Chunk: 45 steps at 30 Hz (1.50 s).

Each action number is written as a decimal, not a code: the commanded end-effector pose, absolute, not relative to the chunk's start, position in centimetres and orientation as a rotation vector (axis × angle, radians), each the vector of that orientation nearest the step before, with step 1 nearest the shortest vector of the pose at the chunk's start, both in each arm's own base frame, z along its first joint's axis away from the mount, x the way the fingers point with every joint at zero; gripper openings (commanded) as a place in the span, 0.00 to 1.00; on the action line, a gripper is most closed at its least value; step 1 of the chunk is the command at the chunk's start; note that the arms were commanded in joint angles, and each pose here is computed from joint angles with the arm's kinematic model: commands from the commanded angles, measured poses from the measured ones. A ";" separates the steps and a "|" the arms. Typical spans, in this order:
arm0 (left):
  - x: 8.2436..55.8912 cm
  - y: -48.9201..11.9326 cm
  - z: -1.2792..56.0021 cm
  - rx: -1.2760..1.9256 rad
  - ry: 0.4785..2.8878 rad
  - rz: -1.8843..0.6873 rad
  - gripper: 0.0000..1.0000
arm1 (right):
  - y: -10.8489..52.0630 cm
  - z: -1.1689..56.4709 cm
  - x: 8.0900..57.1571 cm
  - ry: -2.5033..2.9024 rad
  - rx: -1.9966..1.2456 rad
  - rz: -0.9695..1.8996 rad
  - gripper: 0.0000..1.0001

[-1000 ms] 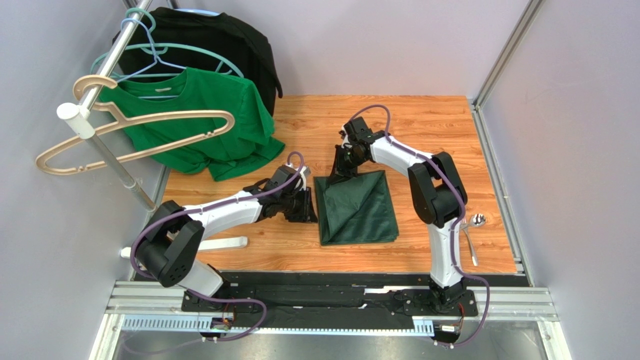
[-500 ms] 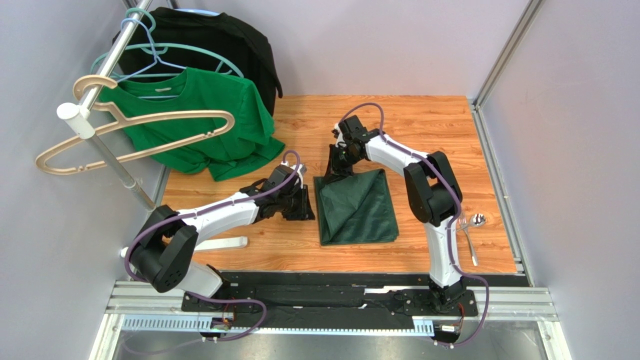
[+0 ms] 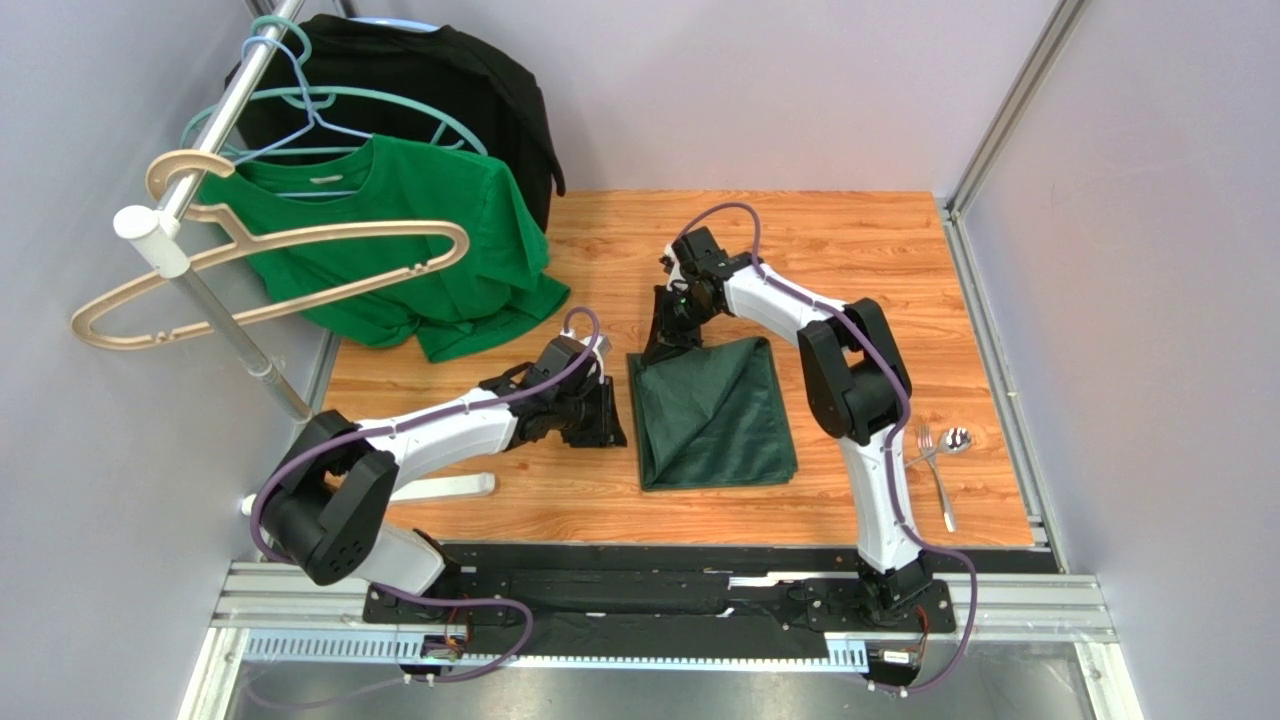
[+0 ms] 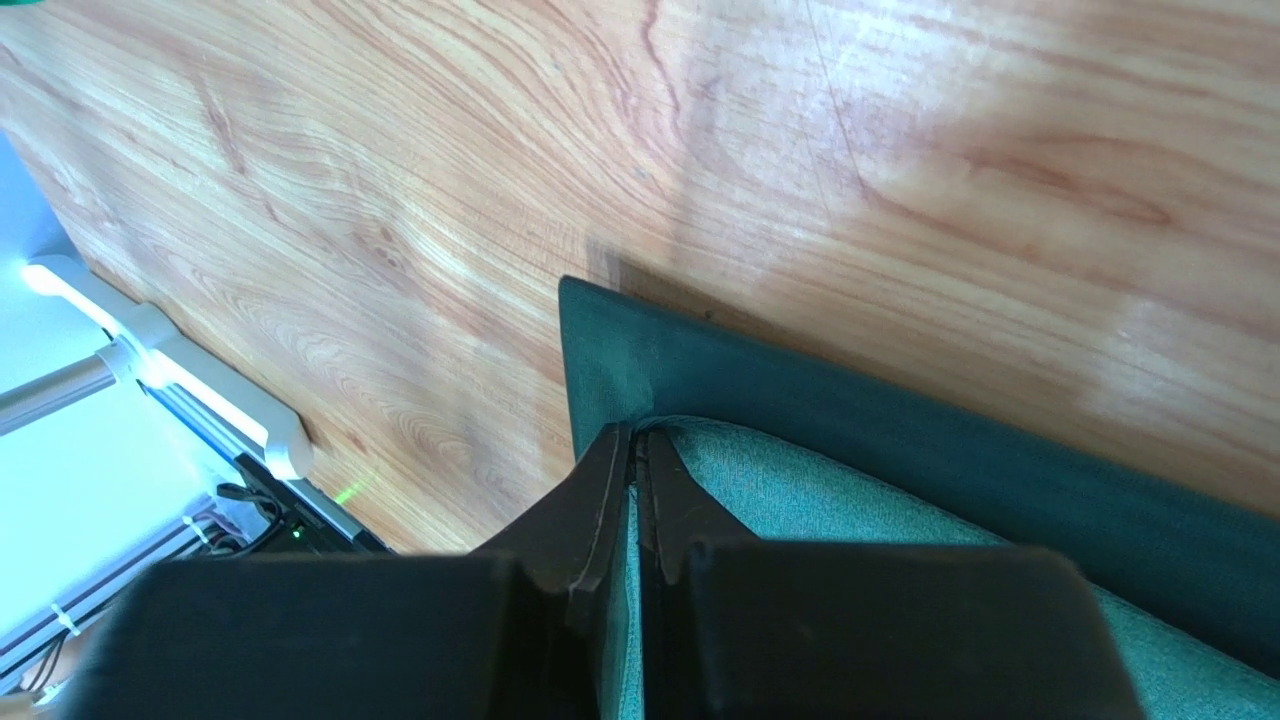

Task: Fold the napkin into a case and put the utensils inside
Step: Fold the top corner of the square-folded napkin at the center of the board.

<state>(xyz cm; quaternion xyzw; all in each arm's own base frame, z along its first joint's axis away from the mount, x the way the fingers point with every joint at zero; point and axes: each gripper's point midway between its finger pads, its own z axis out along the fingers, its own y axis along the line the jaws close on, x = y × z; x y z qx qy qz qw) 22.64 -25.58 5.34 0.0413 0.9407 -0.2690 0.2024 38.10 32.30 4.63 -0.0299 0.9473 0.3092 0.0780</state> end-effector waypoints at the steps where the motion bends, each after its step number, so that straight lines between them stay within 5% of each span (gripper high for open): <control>1: 22.4 -25.9 6.0 0.107 2.606 -0.799 0.29 | 33.1 5.6 39.2 2.797 -0.122 0.943 0.08; 14: 24.2 -27.9 9.1 0.157 2.545 -0.864 0.31 | 28.9 10.0 38.8 2.734 -0.138 0.764 0.51; 21: 29.6 -32.5 10.7 0.246 2.509 -0.886 0.32 | 21.0 10.0 36.6 2.703 0.018 0.681 0.49; 25: 31.9 -34.1 8.2 0.277 2.570 -0.842 0.28 | 18.0 9.5 36.9 2.671 0.127 0.742 0.31; 32: 34.2 -32.9 5.8 0.273 2.626 -0.739 0.27 | 17.9 8.7 38.9 2.657 0.150 0.764 0.25; 45: 24.5 -36.3 11.2 0.555 2.551 -1.041 0.33 | 17.2 5.0 43.2 2.674 0.266 0.773 0.19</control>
